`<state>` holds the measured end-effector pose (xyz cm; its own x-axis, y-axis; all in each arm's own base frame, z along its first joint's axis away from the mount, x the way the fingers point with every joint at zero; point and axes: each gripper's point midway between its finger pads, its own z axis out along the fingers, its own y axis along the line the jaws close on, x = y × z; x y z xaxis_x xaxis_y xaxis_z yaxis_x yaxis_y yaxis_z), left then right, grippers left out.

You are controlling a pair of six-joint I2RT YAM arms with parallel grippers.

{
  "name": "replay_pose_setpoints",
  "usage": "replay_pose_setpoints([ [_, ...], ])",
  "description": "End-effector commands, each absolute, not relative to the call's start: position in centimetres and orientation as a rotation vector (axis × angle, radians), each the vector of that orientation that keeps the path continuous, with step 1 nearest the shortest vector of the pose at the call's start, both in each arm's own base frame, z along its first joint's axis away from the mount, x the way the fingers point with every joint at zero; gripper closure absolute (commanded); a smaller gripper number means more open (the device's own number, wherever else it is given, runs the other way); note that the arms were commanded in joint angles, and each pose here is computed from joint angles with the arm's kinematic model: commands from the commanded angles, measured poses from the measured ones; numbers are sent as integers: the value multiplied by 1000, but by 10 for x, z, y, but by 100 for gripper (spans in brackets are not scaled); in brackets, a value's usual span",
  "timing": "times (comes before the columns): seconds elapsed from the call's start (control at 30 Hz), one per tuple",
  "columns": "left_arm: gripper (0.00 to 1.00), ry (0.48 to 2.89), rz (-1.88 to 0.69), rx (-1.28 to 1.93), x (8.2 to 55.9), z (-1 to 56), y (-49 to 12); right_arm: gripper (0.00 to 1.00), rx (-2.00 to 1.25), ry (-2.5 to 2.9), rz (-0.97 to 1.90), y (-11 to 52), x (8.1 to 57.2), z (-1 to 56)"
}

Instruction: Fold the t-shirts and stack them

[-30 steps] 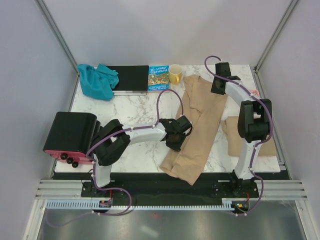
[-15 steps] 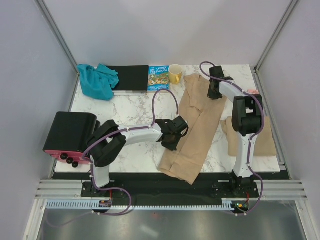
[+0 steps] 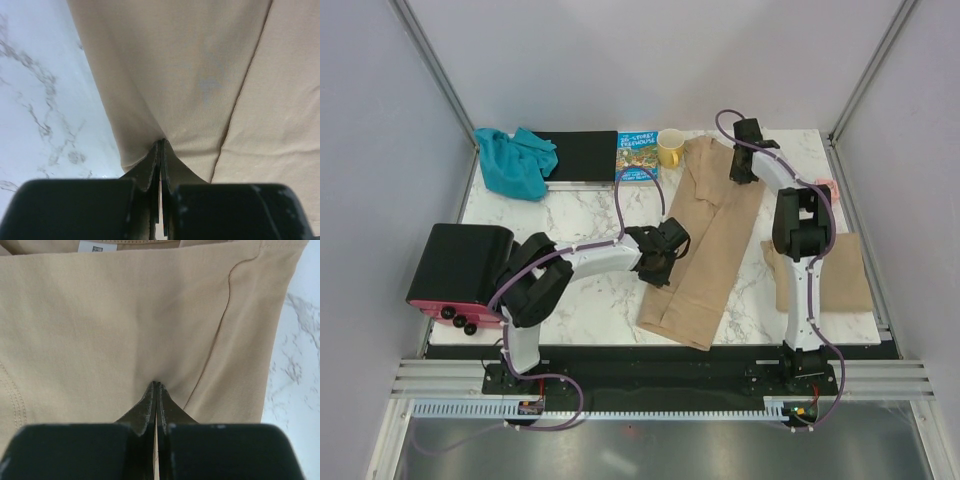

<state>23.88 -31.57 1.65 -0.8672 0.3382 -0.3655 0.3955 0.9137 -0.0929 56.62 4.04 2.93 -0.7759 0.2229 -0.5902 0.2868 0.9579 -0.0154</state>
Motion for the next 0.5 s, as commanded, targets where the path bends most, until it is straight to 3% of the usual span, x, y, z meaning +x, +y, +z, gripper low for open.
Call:
replay_pose_setpoints([
  [0.0,98,2798,-102,502,249,-4,-297,100,324,2482,-102,45,589,15],
  [0.07,98,2789,-126,508,252,0,-300,85,317,2473,-93,44,590,20],
  [0.1,96,2768,-149,504,255,3,-303,83,314,2416,-71,45,595,42],
  [0.13,87,2738,-182,495,258,14,-306,77,315,2380,-57,46,595,53],
  [0.17,83,2711,-214,488,260,21,-309,70,316,2352,-44,46,591,50],
  [0.2,81,2703,-234,492,257,22,-307,67,314,2274,-8,47,592,88],
  [0.27,74,2636,-334,483,263,44,-315,65,308,2188,31,49,587,125],
  [0.47,73,2539,-397,508,263,81,-309,65,288,2056,152,59,563,212],
])
